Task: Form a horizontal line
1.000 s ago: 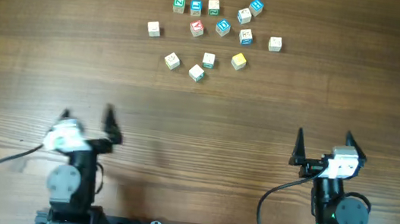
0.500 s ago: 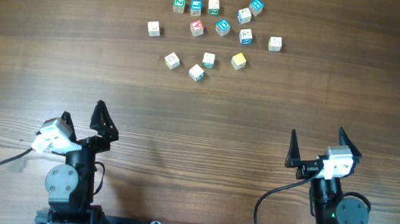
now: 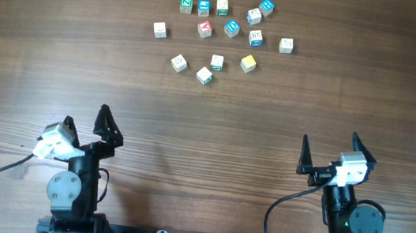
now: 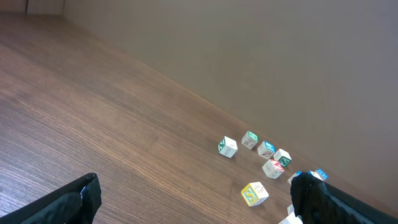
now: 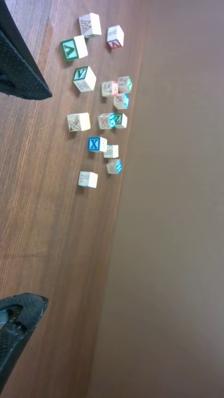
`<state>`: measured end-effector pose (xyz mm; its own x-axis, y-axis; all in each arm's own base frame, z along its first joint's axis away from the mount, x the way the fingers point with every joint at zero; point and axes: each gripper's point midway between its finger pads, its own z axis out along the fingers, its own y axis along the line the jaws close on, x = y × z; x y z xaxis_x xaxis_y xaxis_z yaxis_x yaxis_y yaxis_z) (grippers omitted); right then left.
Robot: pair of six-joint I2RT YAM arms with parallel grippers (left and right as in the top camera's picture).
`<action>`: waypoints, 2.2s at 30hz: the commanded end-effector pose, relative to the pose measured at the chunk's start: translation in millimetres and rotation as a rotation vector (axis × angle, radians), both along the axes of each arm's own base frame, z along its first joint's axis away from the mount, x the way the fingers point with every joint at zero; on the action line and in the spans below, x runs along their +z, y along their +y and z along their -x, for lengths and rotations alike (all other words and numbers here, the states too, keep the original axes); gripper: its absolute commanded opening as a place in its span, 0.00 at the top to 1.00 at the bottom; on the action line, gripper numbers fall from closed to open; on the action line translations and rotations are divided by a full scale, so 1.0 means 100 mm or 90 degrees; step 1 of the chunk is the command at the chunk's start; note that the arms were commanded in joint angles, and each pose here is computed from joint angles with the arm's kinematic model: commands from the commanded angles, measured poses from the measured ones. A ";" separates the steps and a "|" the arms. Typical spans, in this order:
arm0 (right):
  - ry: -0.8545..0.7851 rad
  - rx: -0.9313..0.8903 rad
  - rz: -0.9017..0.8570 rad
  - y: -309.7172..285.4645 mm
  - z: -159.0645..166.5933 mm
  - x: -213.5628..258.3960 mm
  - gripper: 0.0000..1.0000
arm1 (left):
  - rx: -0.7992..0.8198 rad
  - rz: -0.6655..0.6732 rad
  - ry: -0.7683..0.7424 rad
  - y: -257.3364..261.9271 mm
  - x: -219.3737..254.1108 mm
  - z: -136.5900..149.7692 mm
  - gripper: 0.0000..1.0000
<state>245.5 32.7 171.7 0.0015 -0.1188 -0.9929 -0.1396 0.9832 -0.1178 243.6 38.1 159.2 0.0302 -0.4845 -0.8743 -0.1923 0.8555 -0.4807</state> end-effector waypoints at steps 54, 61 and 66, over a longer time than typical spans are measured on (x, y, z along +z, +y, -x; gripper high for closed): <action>0.000 0.008 0.008 0.02 0.00 -0.01 0.00 | -0.316 -0.057 0.344 -0.64 2.30 -1.60 0.00; 0.000 0.008 0.008 0.02 0.00 -0.01 0.00 | -0.312 -0.089 0.475 -0.91 1.45 -2.13 0.00; 0.000 0.008 0.008 0.02 0.00 -0.01 0.00 | -0.353 -0.082 0.577 -1.17 0.84 -2.21 0.96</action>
<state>246.0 33.3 169.8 -0.0053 -0.1264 -0.9920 -0.1440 0.9817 -0.1243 459.7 -64.9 265.6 -0.8186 -0.1740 -0.5474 -0.0232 0.9623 -0.2711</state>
